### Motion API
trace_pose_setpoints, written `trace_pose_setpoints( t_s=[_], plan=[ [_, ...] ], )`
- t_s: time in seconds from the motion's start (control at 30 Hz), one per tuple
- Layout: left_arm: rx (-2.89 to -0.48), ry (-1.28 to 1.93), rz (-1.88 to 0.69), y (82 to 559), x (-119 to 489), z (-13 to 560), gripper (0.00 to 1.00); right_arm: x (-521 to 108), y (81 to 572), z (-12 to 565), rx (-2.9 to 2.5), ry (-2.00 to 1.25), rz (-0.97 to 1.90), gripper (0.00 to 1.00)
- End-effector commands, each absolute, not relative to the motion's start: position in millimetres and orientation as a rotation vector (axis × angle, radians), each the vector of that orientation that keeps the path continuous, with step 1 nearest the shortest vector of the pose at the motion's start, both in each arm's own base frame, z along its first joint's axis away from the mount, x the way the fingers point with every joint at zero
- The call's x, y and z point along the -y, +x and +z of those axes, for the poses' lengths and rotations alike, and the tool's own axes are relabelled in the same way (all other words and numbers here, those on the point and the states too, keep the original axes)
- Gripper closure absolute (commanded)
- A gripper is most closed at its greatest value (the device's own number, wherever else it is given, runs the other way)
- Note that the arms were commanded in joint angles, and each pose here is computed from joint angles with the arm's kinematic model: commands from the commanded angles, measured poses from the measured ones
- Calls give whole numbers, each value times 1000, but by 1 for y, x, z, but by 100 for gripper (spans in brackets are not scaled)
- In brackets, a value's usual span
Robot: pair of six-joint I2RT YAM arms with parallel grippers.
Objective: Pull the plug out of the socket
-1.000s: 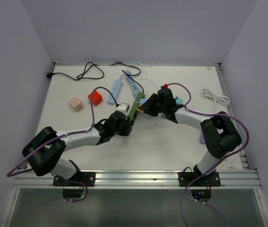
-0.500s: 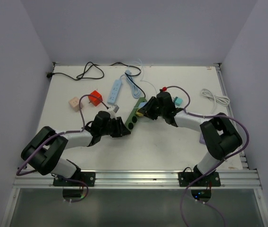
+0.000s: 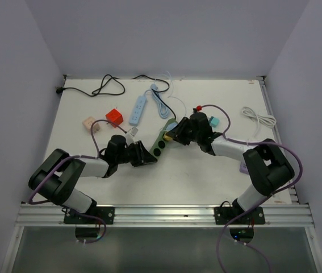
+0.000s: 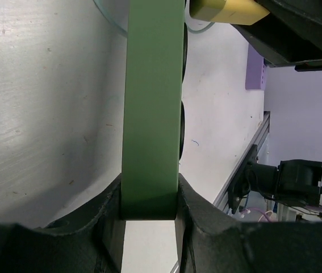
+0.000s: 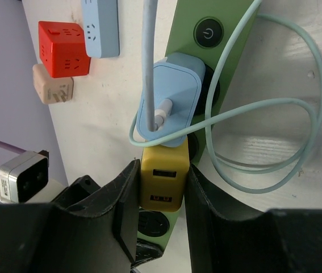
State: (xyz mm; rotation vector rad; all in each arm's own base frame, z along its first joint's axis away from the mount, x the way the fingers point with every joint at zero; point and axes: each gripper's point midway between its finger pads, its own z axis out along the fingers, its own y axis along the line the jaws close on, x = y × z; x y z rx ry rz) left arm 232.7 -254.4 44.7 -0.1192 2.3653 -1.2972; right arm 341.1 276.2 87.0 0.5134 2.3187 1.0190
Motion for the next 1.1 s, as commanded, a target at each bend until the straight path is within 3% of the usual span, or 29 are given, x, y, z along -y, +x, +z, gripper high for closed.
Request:
trace_pose_setpoints(
  t_s=[0.0, 0.17, 0.43, 0.83, 1.07],
  plan=[
    [-2281, -186, -1362, 247, 252, 63, 100, -263, 359, 114, -2192, 462, 976, 100],
    [-2280, -168, -1286, 253, 246, 61, 100, -264, 358, 114, -2195, 465, 981, 100],
    [-2230, -55, -772, 289, 220, 75, 100, -272, 359, 118, -2238, 451, 1007, 100],
    [-2280, 67, -593, 286, 235, 67, 100, -269, 360, 125, -2235, 467, 990, 100],
    [-2318, 62, -646, 278, 239, 54, 100, -268, 359, 125, -2223, 471, 989, 100]
  ],
)
